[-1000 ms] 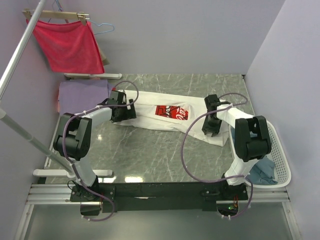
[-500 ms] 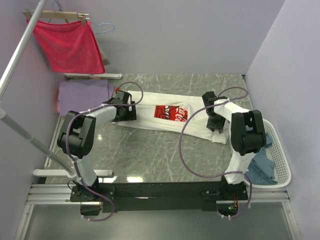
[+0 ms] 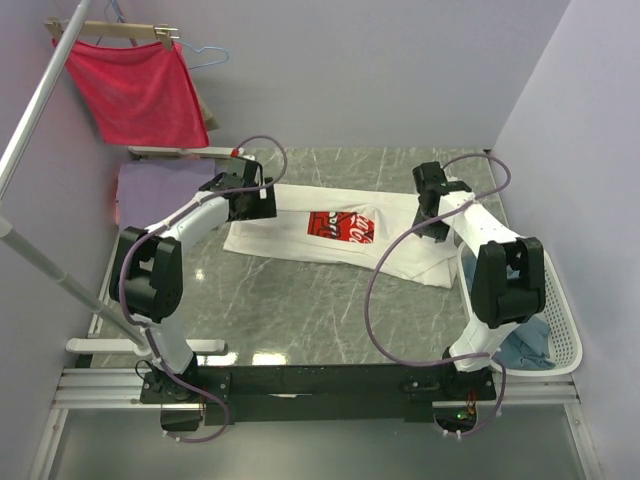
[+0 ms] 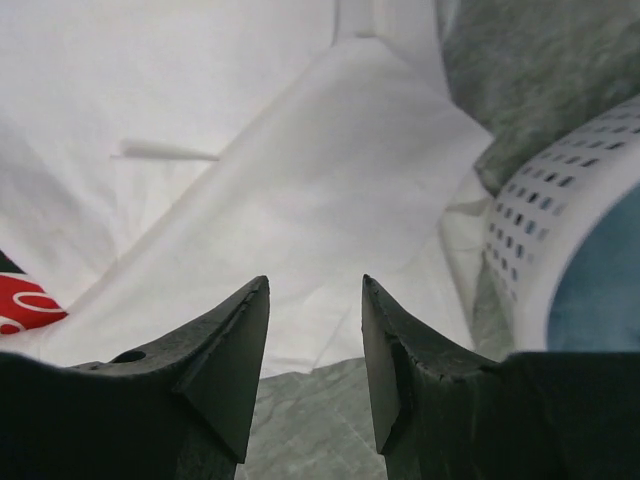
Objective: Fold and stack the t-shirts
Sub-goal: Fold the other side of the tshirt into a rectangle
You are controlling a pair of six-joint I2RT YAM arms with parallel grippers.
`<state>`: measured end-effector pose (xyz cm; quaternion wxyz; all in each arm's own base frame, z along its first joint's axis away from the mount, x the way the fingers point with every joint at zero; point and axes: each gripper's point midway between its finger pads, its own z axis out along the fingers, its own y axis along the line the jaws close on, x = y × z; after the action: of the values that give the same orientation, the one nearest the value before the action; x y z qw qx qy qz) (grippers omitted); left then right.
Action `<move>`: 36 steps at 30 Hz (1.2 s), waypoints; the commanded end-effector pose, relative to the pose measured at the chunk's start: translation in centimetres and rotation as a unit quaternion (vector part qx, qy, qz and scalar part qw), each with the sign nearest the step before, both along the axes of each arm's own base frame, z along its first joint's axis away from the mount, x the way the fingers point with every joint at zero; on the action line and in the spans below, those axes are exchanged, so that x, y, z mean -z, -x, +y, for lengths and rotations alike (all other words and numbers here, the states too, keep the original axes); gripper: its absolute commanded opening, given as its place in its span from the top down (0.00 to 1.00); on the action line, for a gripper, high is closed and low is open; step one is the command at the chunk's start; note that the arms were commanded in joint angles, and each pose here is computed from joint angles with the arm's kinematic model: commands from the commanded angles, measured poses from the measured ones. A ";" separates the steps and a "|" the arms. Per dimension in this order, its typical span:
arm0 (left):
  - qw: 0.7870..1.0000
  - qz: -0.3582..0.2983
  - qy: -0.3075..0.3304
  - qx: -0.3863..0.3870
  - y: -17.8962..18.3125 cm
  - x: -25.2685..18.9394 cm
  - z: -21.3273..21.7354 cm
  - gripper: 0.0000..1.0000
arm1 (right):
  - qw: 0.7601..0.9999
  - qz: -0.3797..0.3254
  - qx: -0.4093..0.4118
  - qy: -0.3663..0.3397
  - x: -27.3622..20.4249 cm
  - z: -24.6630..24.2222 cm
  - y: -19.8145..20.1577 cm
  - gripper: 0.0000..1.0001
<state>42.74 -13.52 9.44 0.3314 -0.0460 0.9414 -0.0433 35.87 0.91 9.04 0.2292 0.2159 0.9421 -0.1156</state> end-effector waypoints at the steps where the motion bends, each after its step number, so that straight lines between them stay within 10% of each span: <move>1: 0.996 -0.040 0.068 0.043 -2.4 -2.3 -3.3 0.01 | 0.999 0.013 -0.012 -0.048 2.2 1.7 -0.1 0.51; 15: 0.996 0.003 0.078 0.043 -5.4 4.9 -5.0 0.01 | 0.998 0.042 -0.012 -0.050 5.7 2.9 -7.0 0.50; 36: 0.988 0.095 0.038 -0.119 0.5 10.8 3.1 0.01 | 0.985 0.043 -0.114 -0.124 6.4 7.4 -17.2 0.42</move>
<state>47.57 -14.66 3.54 0.3367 -0.1324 0.9250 -0.1161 52.60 7.67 2.38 0.1738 0.1537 0.9727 -0.0073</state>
